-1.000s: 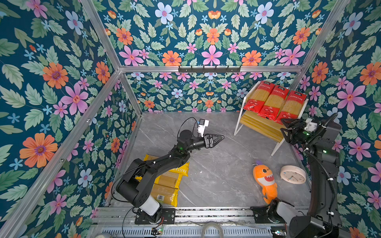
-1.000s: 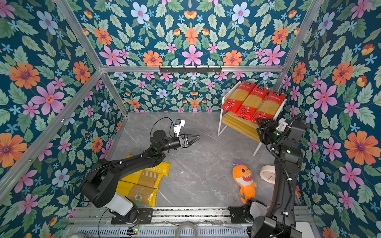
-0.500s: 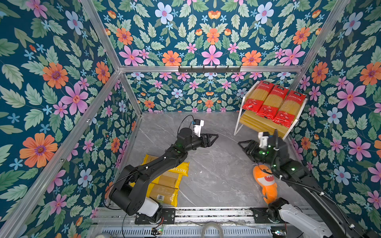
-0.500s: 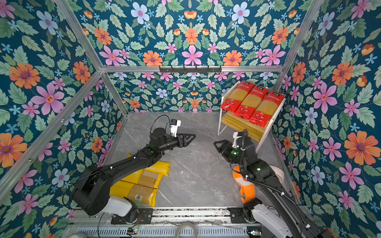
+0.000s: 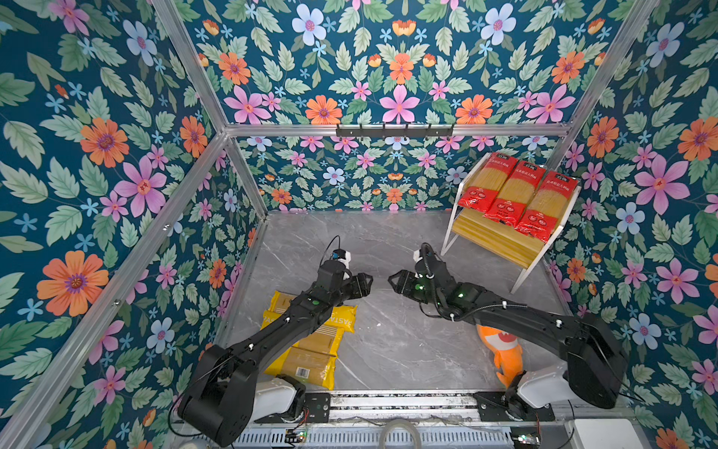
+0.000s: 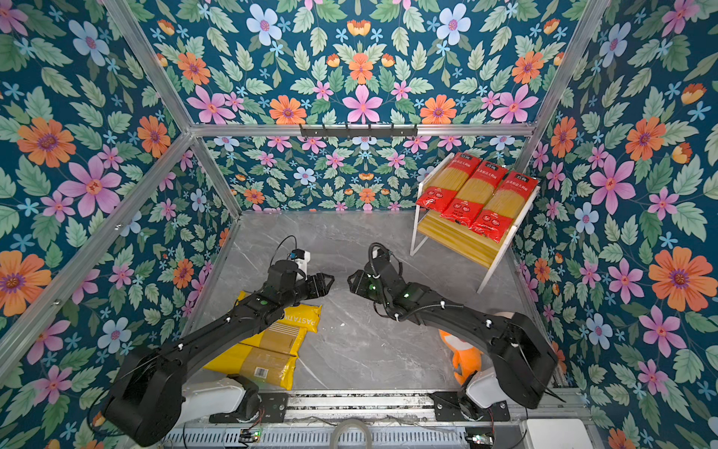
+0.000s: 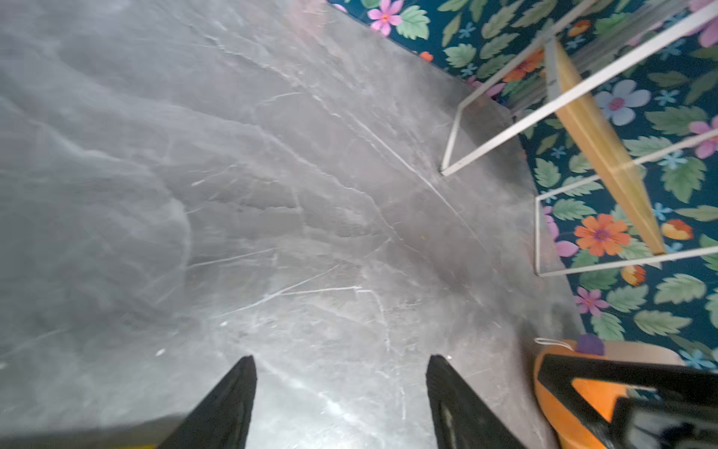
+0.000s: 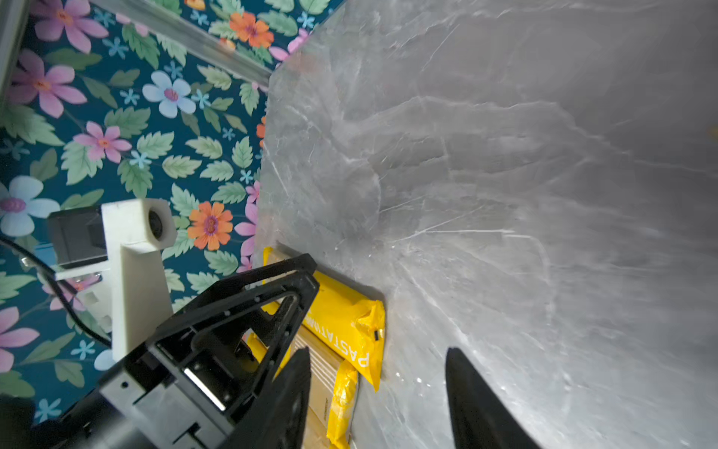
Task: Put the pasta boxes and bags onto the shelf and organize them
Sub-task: 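Move both grippers back toward the yellow pasta bags on the table, then lower both grippers onto the top yellow pasta bag and close them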
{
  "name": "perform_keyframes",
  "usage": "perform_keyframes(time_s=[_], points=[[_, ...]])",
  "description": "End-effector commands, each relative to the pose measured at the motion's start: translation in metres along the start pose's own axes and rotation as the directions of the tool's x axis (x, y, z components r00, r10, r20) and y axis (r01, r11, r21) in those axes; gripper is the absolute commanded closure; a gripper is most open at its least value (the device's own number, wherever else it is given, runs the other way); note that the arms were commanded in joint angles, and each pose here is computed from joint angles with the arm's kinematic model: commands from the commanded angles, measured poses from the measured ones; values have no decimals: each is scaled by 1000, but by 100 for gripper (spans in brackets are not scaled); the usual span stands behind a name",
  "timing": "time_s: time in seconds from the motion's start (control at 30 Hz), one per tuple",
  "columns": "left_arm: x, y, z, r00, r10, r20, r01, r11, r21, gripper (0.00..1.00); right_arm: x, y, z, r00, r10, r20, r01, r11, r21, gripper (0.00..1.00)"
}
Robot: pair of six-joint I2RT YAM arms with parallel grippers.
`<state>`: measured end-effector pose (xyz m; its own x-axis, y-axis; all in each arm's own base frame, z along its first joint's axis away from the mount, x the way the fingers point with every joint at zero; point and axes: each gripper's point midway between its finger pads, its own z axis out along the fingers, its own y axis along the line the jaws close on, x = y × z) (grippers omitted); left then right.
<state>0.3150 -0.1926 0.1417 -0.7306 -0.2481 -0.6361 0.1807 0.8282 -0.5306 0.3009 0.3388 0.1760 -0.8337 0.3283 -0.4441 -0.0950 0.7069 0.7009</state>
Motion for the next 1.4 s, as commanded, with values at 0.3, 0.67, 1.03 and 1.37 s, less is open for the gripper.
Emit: perform_keyframes(time_s=[0.3, 0.67, 1.03, 1.37], points=[[17, 100, -44, 962, -258, 92, 273, 931, -242, 27, 91, 24, 103, 899, -211, -384, 217, 976, -28, 42], [17, 99, -46, 962, -255, 99, 272, 937, -221, 27, 114, -24, 115, 849, -143, -509, 254, 955, 155, 53], [22, 99, -43, 963, -255, 89, 268, 941, -205, 27, 101, -30, 144, 872, -96, -480, 199, 965, 169, 65], [24, 98, -41, 962, -260, 83, 271, 943, -190, 28, 81, -21, 138, 916, -47, -399, 92, 991, 94, 92]])
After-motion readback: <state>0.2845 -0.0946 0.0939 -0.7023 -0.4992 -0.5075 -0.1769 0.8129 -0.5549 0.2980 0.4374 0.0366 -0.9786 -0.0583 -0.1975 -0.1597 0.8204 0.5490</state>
